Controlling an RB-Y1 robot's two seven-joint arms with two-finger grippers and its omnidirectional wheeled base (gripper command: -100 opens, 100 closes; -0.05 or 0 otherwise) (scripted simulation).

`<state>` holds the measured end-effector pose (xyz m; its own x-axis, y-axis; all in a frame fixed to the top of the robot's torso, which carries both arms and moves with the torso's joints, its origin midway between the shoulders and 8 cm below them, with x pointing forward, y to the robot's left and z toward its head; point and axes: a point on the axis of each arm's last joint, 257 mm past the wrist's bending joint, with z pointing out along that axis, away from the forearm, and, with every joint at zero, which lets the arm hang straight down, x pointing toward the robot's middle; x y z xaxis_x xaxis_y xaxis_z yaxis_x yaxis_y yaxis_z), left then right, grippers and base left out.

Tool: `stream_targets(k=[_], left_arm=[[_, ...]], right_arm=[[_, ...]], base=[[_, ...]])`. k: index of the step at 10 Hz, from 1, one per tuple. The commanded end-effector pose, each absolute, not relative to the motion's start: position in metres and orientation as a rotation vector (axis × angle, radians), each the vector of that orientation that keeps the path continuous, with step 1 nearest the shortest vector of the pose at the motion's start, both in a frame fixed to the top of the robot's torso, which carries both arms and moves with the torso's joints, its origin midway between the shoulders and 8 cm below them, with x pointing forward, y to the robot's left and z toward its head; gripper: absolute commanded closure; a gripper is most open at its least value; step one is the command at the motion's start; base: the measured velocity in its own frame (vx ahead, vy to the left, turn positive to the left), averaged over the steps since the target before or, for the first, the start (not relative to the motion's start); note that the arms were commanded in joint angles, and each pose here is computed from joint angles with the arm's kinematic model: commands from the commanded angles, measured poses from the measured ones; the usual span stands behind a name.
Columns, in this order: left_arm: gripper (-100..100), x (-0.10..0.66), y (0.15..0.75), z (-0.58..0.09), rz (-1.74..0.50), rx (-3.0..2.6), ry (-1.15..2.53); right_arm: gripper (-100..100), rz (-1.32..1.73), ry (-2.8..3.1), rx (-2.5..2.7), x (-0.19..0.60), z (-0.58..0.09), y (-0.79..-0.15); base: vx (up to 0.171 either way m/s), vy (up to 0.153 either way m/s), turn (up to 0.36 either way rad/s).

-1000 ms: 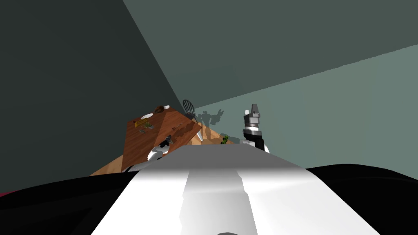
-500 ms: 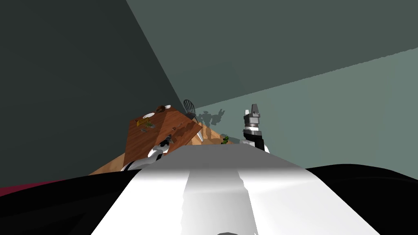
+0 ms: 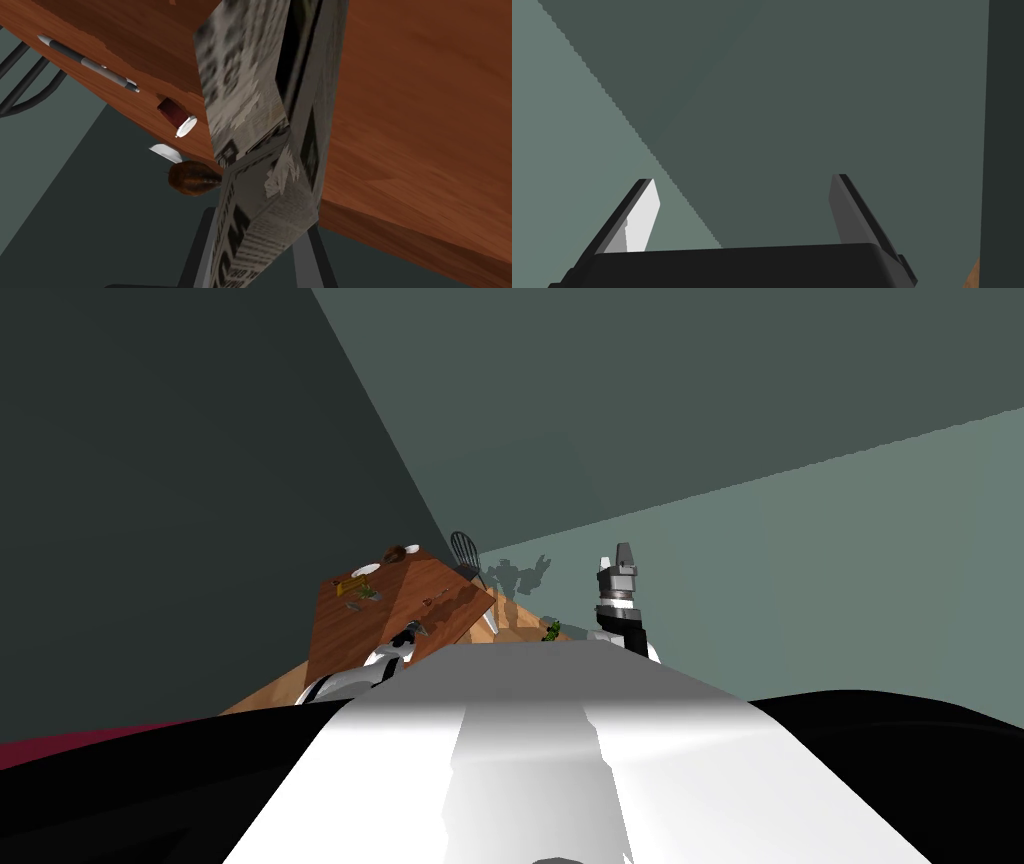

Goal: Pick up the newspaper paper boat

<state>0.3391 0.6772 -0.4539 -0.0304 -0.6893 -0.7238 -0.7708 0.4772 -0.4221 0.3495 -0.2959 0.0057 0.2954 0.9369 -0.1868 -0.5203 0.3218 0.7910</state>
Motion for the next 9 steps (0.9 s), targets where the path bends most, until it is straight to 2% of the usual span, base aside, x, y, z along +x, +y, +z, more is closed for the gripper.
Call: stream_targets(k=[1, 3, 4, 5, 9], left_arm=[[100, 0.339, 0.677, -0.454, 0.105, -1.246, 1.752], [100, 0.339, 0.677, -0.454, 0.106, -1.245, 1.753], [0, 0.339, 0.677, -0.454, 0.107, -1.245, 1.753], [100, 0.322, 0.678, -0.464, 0.127, -1.277, 1.766], [100, 0.319, 0.678, -0.464, 0.133, -1.282, 1.759]], right_arm=[[0, 1.077, 0.73, 0.686, 0.349, 0.006, -0.296], [0, 1.077, 0.73, 0.686, 0.349, 0.006, -0.296], [0, 1.077, 0.73, 0.686, 0.349, 0.006, -0.296], [0, 1.077, 0.73, 0.686, 0.349, 0.006, -0.296], [0, 1.077, 0.73, 0.685, 0.349, 0.006, -0.296]], base=[[0.0, 0.0, 0.0], [0.0, 0.0, 0.0], [0.0, 0.0, 0.0], [0.002, 0.003, -0.075], [-0.007, 0.007, -0.028]])
